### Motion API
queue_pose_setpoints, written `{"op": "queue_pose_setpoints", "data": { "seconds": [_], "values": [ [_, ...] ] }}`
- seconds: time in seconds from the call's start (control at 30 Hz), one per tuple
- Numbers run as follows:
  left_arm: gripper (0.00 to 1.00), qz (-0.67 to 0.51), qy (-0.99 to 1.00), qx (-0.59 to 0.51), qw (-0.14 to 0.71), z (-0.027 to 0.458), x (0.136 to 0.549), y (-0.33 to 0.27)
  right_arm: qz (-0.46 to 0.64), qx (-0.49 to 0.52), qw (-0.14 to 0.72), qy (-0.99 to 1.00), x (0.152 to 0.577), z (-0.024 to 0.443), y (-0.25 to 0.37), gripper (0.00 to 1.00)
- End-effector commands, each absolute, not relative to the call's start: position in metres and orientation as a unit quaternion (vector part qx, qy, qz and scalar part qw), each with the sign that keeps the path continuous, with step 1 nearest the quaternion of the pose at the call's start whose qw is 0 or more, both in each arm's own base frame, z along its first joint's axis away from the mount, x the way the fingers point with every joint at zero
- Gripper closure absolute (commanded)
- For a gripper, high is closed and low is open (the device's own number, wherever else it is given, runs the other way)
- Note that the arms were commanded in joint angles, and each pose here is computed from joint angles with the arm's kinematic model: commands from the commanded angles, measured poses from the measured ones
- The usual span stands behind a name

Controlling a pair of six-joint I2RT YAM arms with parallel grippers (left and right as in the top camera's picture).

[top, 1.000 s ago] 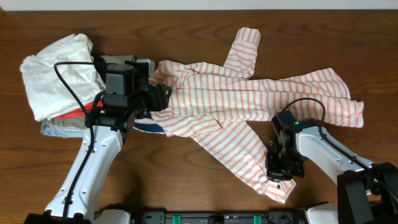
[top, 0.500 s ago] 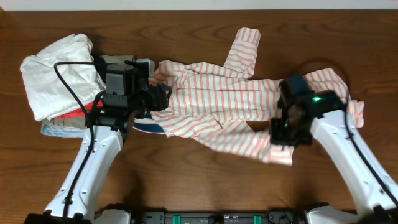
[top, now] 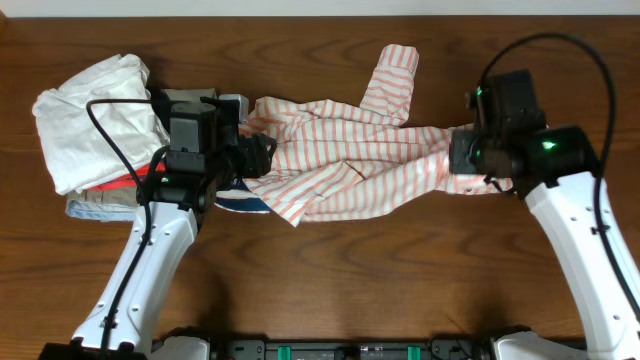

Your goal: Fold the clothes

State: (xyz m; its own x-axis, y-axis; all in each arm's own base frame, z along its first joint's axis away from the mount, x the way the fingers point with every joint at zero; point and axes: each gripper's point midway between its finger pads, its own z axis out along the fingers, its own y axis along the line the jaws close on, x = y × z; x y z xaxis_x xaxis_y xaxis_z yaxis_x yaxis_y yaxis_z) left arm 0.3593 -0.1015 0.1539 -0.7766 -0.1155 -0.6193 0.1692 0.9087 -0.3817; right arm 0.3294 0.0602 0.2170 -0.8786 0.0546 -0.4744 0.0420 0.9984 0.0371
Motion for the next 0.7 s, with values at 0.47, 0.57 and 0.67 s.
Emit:
{"op": "queue_pose_setpoints", "data": {
  "seconds": [0.47,0.57,0.67],
  "values": [
    [0.41,-0.207,0.919,0.016,0.334,0.152,0.361,-0.099,-0.054,0.073,0.406,0.909,0.373,0.326,0.007,0.99],
    [0.41,-0.207,0.919,0.016,0.334,0.152,0.361,-0.099,-0.054,0.086,0.427,0.899,0.379,0.338,0.000,0.99],
    [0.41,-0.207,0.919,0.016,0.334,0.152,0.361,-0.099,-0.050,0.090,0.445,0.890,0.386,0.346,-0.002,0.99]
  ]
}}
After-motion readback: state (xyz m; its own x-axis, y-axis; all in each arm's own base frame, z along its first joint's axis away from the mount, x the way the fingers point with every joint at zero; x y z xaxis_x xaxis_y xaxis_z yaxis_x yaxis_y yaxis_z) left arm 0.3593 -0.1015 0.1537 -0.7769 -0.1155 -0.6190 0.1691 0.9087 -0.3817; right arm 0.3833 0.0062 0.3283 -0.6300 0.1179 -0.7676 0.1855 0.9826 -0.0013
